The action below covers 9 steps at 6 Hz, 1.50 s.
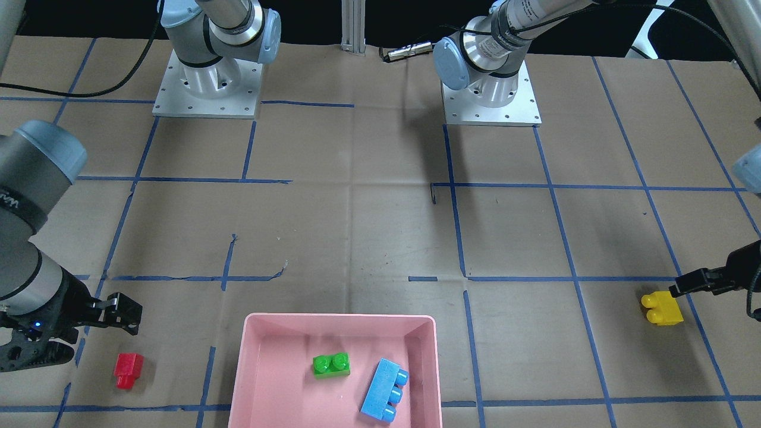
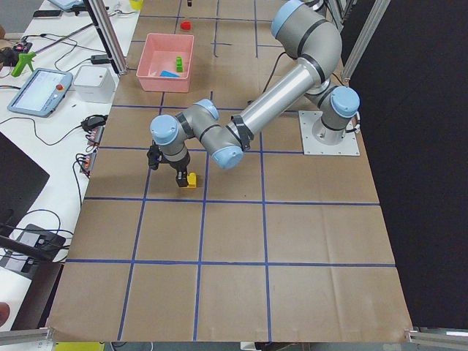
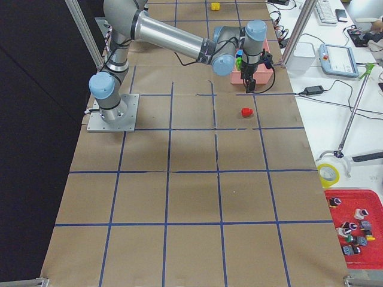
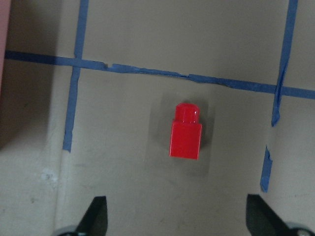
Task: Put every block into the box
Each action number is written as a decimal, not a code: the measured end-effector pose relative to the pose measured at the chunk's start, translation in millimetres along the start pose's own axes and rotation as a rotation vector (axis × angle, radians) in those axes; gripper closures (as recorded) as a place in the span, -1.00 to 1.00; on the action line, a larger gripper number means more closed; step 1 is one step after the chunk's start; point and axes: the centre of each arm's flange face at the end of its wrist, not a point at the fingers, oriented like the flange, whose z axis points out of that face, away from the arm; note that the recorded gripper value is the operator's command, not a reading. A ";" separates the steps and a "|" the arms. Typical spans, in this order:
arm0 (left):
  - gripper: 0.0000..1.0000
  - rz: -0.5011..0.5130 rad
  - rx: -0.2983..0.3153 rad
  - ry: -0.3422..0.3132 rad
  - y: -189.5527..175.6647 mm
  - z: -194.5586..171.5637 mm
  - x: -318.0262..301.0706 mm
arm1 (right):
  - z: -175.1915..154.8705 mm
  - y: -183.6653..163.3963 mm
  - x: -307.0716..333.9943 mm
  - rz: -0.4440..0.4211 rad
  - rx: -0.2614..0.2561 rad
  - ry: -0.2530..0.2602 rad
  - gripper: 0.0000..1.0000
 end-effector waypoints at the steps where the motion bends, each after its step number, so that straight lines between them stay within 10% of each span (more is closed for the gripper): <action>1: -0.94 -0.012 0.014 -0.007 5.0 24.6 4.1 | 33.4 3.7 4.0 0.004 0.021 0.008 -0.98; 4: -0.94 -0.018 0.033 -0.020 1.2 56.5 9.2 | 75.7 11.3 4.7 0.001 0.125 0.043 -0.94; 6: -0.35 -0.021 0.034 -0.020 0.3 58.8 9.3 | 85.6 7.7 6.3 0.005 0.146 0.049 -0.80; 7: -0.09 -0.022 0.035 -0.019 0.2 58.8 9.5 | 91.2 7.6 7.0 0.004 0.148 0.053 -0.57; 9: 0.32 -0.021 0.039 -0.019 -1.5 56.9 8.8 | 94.6 8.6 7.0 0.008 0.146 0.054 0.61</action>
